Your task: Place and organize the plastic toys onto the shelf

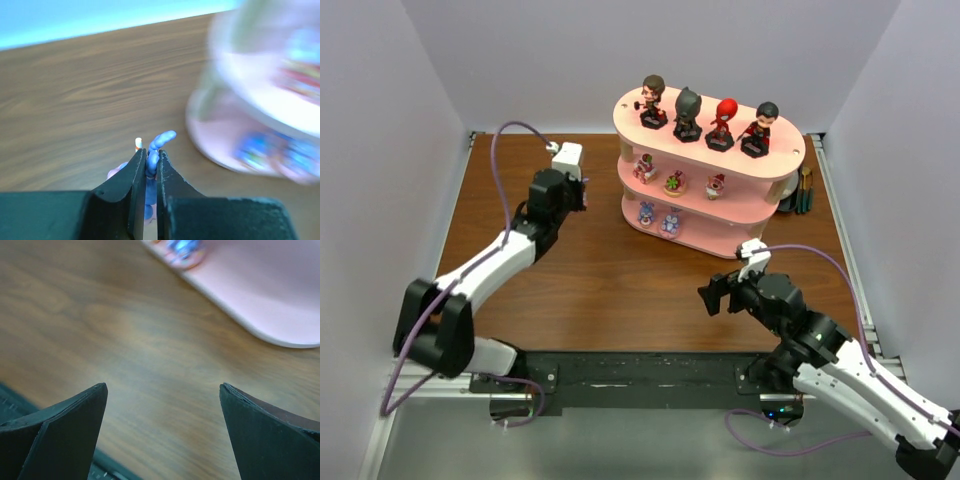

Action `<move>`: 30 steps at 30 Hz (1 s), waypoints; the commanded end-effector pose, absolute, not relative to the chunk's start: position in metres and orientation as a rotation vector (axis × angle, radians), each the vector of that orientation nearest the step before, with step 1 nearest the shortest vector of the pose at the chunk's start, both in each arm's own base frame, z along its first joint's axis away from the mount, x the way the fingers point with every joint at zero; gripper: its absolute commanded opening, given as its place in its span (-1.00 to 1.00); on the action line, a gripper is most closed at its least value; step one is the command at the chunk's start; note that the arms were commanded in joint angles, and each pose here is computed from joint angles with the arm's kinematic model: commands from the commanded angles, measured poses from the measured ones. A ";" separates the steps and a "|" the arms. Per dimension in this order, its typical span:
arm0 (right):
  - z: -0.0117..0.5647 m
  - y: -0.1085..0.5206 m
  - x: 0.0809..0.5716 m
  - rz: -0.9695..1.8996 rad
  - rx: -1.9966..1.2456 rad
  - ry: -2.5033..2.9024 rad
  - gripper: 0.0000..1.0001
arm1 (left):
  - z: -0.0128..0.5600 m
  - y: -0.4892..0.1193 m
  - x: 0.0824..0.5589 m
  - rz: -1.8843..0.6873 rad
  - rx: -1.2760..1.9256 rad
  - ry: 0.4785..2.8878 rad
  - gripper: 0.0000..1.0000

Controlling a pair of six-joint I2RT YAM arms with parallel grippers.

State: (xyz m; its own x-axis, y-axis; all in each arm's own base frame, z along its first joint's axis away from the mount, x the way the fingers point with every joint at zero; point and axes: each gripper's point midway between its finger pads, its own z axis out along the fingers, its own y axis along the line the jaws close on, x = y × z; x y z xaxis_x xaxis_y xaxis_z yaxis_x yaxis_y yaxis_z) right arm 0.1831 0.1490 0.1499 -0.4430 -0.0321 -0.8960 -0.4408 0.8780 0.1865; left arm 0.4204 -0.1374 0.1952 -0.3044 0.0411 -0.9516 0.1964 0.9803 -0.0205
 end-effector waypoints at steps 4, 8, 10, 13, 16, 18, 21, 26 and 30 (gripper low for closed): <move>0.189 0.196 0.166 0.762 -0.504 1.899 0.94 | 0.231 -0.215 0.321 -0.655 0.608 1.653 -1.00; 0.198 0.208 0.162 0.822 -0.571 1.855 0.89 | 0.222 -0.250 0.264 -0.873 0.817 1.619 -1.00; 0.204 0.215 0.161 0.847 -0.607 1.824 0.88 | 0.224 -0.260 0.241 -0.967 0.878 1.596 -1.00; 0.211 0.221 0.164 0.857 -0.641 1.781 0.86 | 0.218 -0.276 0.212 -1.082 0.943 1.600 -1.00; 0.215 0.228 0.168 0.850 -0.682 1.733 0.81 | 0.220 -0.291 0.187 -1.219 0.984 1.570 -1.00; 0.219 0.231 0.171 0.837 -0.713 1.691 0.79 | 0.220 -0.300 0.172 -1.278 1.021 1.556 -1.00; 0.225 0.233 0.175 0.820 -0.739 1.642 0.76 | 0.217 -0.311 0.160 -1.316 1.062 1.562 -1.00; 0.234 0.238 0.171 0.827 -0.803 1.573 0.68 | 0.213 -0.324 0.150 -1.356 1.076 1.586 -1.00; 0.233 0.246 0.163 0.882 -0.863 1.561 0.60 | 0.215 -0.336 0.150 -1.422 1.019 1.584 -1.00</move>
State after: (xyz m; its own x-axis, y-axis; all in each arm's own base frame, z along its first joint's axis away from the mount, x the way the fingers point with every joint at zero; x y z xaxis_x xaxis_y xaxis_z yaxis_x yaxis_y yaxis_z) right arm 0.1703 0.2316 0.1985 -0.2389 -0.1146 -0.9643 -0.8205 0.5549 0.1373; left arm 0.1494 -0.3206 0.1888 -0.3906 0.1679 -0.9051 0.9197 0.1135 -0.3758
